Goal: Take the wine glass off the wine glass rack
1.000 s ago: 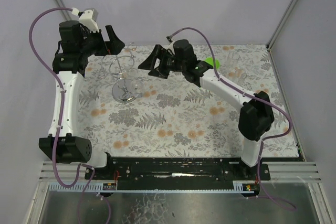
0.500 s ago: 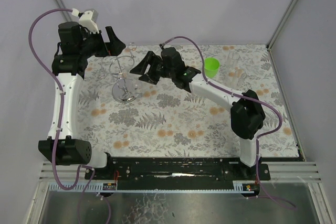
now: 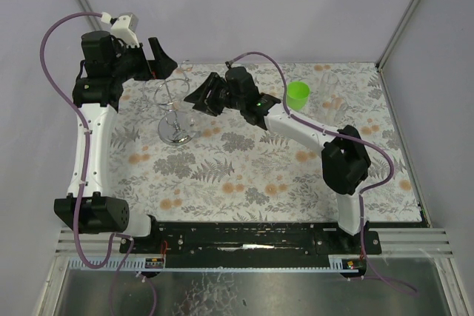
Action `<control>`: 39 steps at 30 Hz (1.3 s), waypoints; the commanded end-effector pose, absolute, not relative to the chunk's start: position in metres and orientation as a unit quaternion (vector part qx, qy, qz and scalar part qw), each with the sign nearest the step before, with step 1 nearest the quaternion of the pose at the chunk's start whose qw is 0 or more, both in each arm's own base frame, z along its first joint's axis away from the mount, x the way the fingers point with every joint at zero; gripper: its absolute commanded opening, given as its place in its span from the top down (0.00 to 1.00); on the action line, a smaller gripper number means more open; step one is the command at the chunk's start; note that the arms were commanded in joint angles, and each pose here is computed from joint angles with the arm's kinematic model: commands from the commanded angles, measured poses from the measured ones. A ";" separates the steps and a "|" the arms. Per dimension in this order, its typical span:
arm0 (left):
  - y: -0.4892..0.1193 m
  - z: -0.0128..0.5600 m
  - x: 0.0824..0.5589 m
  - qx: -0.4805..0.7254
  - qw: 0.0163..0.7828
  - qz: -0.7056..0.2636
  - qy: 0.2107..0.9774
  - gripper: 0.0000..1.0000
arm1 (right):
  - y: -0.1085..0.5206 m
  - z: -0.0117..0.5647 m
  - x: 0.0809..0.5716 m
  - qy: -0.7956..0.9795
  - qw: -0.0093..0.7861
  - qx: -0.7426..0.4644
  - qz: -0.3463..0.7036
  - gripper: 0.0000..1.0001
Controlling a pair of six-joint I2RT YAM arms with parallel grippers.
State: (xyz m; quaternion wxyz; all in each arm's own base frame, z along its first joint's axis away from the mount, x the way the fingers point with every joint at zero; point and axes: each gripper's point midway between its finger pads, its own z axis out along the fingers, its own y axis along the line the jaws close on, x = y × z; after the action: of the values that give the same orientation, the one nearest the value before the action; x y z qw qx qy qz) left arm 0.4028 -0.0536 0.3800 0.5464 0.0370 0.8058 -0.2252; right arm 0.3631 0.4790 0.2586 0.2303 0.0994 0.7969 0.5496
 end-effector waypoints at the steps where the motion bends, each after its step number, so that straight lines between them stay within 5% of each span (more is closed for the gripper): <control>1: -0.054 0.398 0.403 0.049 0.573 -0.228 0.786 0.00 | 0.487 0.292 0.368 0.768 0.248 0.097 0.582 0.50; 10: -0.054 0.397 0.405 0.053 0.573 -0.230 0.785 0.00 | 0.489 0.286 0.367 0.770 0.237 0.098 0.584 0.69; 39: -0.057 0.398 0.406 0.060 0.575 -0.238 0.781 0.00 | 0.469 0.275 0.361 0.784 0.243 0.128 0.557 0.73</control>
State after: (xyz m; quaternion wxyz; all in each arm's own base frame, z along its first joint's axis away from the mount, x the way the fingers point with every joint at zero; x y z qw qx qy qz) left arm 0.4021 -0.0588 0.3841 0.5497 0.0492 0.7993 -0.2377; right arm 0.3642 0.4786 0.2408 0.2151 0.1209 0.8039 0.5411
